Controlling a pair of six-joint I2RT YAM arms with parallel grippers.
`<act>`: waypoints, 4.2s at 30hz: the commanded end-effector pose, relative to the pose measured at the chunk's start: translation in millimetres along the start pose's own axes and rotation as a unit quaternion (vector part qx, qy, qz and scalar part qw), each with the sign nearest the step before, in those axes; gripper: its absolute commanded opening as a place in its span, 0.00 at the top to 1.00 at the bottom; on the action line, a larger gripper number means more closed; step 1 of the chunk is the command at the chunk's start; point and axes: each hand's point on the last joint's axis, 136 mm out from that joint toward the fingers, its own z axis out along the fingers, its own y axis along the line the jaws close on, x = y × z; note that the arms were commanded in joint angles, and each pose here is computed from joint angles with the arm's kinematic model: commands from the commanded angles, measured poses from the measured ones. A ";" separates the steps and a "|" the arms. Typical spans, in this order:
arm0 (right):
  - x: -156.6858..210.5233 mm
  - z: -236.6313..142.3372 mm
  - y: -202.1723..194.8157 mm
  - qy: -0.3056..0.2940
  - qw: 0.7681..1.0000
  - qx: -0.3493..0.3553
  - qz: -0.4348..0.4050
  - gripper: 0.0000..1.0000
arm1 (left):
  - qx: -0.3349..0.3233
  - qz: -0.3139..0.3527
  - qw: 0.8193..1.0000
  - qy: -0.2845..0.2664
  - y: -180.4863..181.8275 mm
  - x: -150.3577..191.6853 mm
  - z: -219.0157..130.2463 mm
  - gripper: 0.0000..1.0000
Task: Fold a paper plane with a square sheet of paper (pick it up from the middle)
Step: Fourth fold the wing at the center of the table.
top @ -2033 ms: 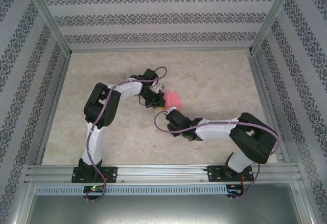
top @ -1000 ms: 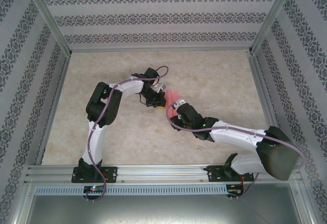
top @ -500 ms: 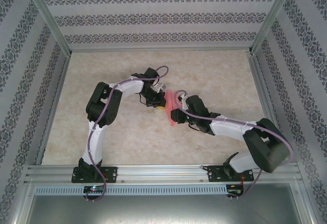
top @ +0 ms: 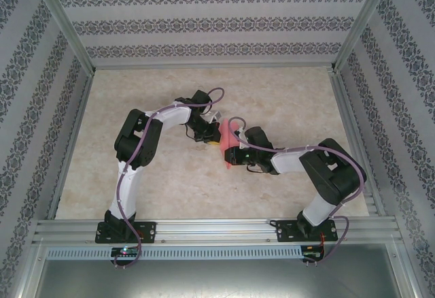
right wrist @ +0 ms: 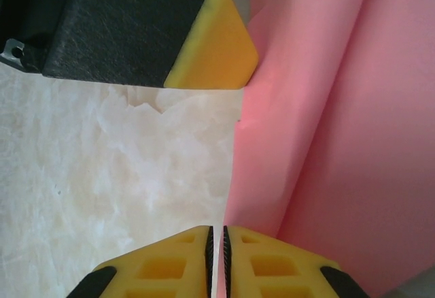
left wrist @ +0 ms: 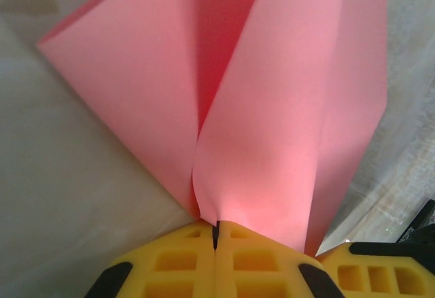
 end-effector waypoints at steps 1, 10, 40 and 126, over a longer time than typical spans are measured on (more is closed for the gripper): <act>-11.4 3.6 11.3 -0.007 1.000 -0.031 -0.001 0.85 | -0.071 -0.024 0.996 0.044 49.0 21.3 31.3 1.00; 3.4 8.8 0.1 0.019 1.000 -0.019 0.003 0.86 | -0.073 -0.024 0.996 0.048 50.9 21.2 32.9 1.00; 16.8 0.1 4.8 0.043 0.999 -0.012 -0.001 0.86 | -0.081 -0.026 0.995 0.057 58.0 23.0 38.8 1.00; 66.3 0.9 -35.1 0.122 0.988 0.090 -0.016 0.89 | 0.083 -0.011 0.996 -0.013 -51.9 -10.0 -9.1 0.83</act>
